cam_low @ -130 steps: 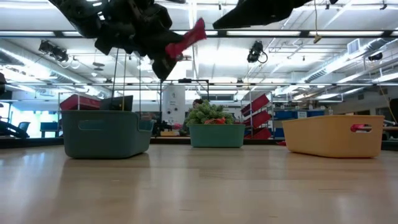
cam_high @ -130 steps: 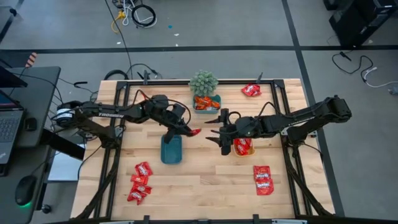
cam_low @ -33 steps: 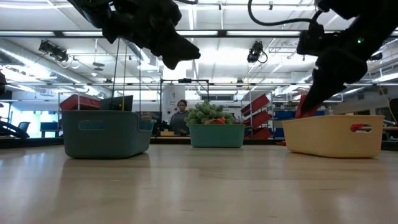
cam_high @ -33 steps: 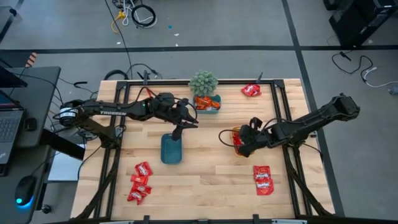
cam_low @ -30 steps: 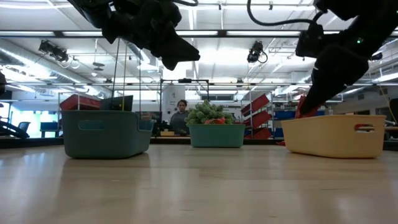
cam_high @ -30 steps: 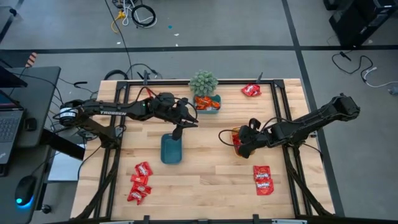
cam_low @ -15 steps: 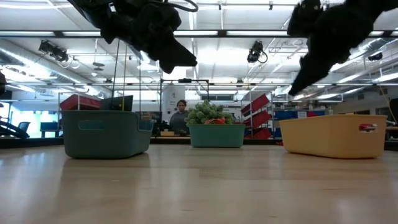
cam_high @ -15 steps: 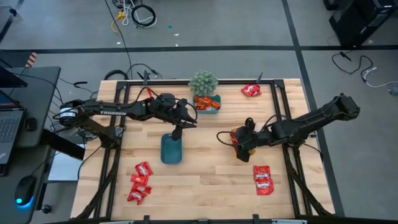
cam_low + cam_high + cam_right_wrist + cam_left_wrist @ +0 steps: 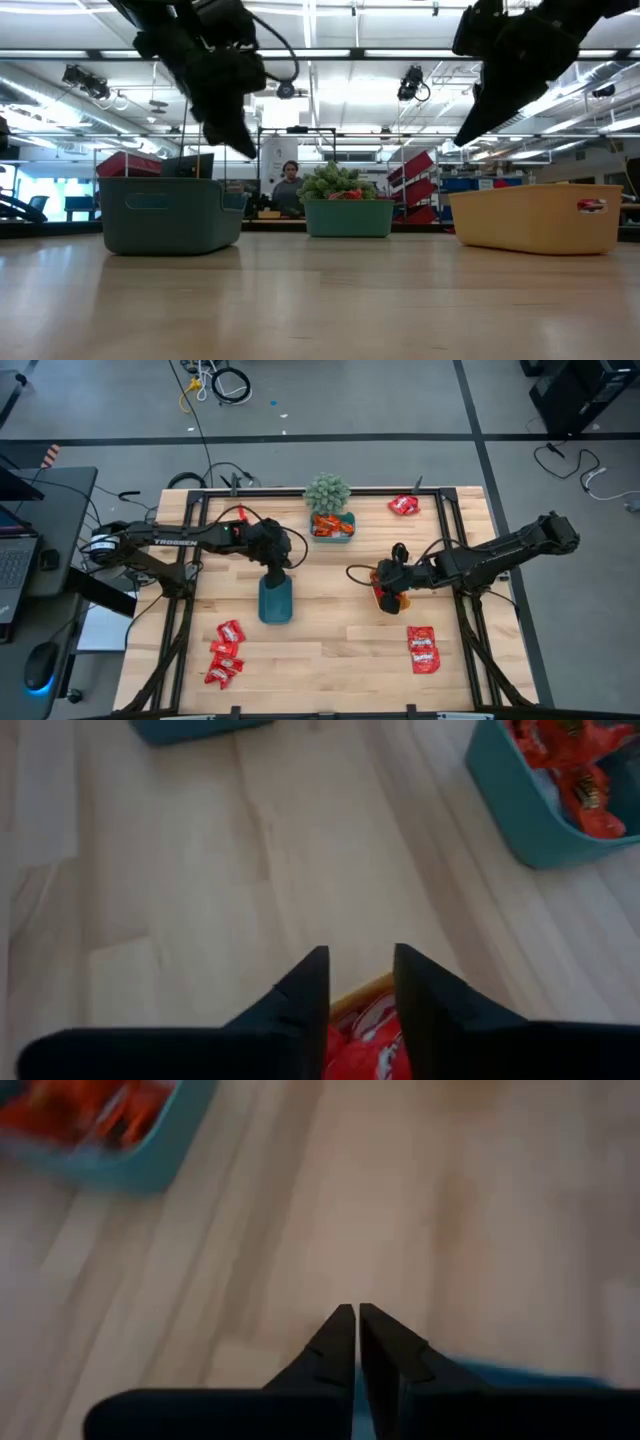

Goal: Sort candy
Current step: Put the red candy into the blue bin

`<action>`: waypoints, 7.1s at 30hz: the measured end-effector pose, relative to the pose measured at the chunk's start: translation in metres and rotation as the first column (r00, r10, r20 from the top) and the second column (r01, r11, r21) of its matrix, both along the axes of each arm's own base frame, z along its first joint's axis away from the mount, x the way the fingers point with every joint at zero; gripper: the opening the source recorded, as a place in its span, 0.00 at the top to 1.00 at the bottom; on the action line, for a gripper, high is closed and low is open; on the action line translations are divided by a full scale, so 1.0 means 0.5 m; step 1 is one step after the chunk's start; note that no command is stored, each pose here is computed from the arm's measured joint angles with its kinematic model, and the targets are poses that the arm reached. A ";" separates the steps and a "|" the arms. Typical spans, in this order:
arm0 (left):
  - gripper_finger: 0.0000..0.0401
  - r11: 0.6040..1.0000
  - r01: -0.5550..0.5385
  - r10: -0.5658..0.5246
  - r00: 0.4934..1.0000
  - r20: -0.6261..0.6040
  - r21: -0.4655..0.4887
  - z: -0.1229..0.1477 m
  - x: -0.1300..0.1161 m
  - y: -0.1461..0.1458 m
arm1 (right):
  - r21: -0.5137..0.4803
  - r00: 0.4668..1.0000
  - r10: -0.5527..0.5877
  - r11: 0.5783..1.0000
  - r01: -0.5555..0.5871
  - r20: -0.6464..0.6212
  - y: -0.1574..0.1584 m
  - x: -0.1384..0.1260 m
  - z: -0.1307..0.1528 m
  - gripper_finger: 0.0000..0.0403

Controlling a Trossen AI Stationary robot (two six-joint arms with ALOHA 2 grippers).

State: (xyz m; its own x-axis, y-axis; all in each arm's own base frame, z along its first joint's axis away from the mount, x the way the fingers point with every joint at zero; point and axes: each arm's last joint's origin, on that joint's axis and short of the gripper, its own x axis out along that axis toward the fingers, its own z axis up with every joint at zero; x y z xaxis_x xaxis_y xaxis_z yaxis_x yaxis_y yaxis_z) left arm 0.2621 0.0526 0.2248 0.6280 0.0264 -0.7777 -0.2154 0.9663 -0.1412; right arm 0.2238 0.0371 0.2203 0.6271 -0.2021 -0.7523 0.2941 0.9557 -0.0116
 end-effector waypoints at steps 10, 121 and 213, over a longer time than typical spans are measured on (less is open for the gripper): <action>1.00 0.979 -0.189 0.201 0.943 -0.265 0.071 0.000 -0.078 -0.005 | -0.056 0.997 0.039 0.998 -0.035 0.072 -0.017 0.017 0.011 0.77; 1.00 0.873 0.453 -0.388 0.871 -0.301 0.183 -0.025 -0.049 -0.203 | -0.149 0.983 0.091 0.987 -0.067 0.158 -0.030 0.034 0.028 0.82; 0.95 0.909 -0.385 0.409 0.747 -0.524 0.161 -0.038 -0.161 0.232 | -0.176 0.986 0.086 0.983 -0.060 0.145 -0.045 0.035 0.028 0.73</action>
